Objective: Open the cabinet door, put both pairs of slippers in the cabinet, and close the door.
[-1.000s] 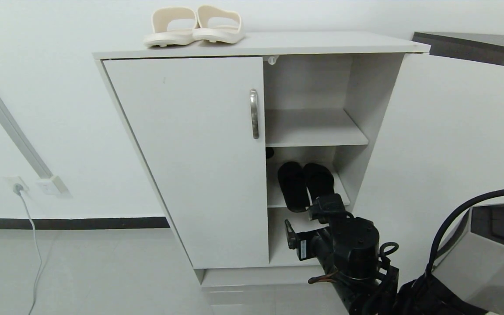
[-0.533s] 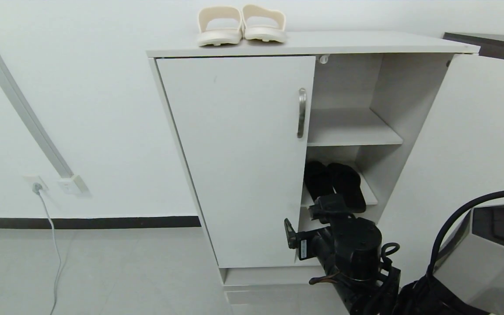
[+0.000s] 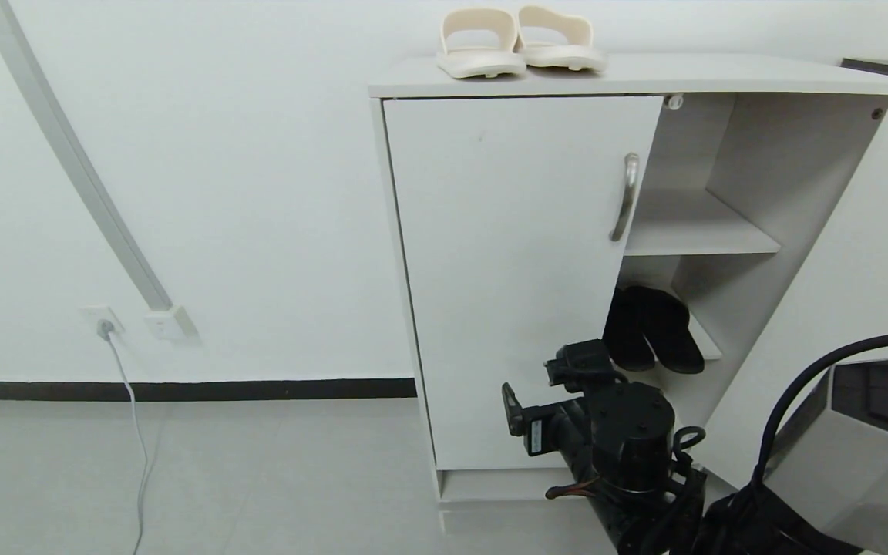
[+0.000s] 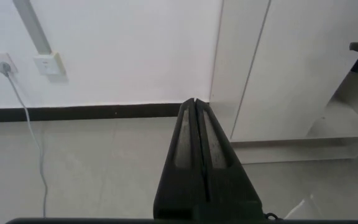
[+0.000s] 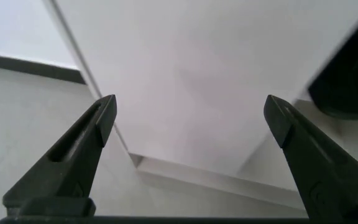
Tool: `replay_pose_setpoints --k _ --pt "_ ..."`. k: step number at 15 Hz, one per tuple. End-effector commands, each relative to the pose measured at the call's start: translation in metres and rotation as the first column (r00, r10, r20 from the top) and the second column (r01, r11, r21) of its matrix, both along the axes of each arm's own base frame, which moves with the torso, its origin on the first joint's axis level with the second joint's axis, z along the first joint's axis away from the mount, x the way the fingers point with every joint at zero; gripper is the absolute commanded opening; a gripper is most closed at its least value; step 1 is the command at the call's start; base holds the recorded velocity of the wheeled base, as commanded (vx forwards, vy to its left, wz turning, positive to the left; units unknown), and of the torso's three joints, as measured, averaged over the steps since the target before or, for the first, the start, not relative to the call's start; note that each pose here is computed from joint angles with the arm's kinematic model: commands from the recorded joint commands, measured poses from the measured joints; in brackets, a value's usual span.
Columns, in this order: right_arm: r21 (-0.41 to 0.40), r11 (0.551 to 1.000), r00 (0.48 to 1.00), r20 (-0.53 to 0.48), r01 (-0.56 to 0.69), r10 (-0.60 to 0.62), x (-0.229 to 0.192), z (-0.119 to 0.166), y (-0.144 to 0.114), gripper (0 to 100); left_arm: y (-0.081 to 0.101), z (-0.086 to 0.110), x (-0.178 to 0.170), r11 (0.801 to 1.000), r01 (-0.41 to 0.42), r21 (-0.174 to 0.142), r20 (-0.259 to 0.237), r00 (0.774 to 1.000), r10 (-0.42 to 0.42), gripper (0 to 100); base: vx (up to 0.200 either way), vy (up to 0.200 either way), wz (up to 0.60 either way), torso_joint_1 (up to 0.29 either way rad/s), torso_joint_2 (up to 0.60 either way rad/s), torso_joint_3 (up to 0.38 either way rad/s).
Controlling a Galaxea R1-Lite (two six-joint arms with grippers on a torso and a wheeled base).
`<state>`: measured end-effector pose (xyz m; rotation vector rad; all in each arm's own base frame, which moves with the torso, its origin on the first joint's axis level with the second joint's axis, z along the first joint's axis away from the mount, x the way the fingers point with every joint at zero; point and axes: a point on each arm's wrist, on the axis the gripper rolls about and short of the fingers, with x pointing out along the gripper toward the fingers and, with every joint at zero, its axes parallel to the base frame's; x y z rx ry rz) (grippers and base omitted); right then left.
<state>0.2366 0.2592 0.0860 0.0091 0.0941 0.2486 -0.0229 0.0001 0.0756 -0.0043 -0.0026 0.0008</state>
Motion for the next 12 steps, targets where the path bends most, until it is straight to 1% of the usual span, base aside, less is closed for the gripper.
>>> replay_pose_setpoints --k 1,4,6,12 --pt "0.010 1.000 1.000 0.010 0.004 -0.004 0.0009 0.0011 -0.0012 100 0.0000 0.0001 0.0001 1.000 -0.001 0.000 -0.001 1.000 0.001 0 0.000 0.000 0.00 0.000 0.00 0.000" --pt "0.039 0.999 0.999 0.038 -0.006 0.005 0.0011 0.0049 -0.0046 100 0.0000 0.0001 0.0001 1.000 -0.001 0.001 -0.001 1.000 0.001 0 0.000 0.000 0.00 0.000 0.00 0.000" --pt "0.009 1.000 0.999 0.050 -0.016 0.015 0.0005 0.0037 -0.0059 100 0.0000 0.0001 0.0001 1.000 -0.001 0.001 -0.001 1.000 0.001 0 0.000 0.000 0.00 0.000 0.00 0.000" --pt "0.003 1.000 0.999 0.050 -0.019 0.019 -0.0009 0.0016 -0.0066 100 0.0000 0.0001 0.0001 1.000 0.001 0.001 -0.001 1.000 -0.001 0 0.000 0.000 0.00 0.000 0.00 0.000"
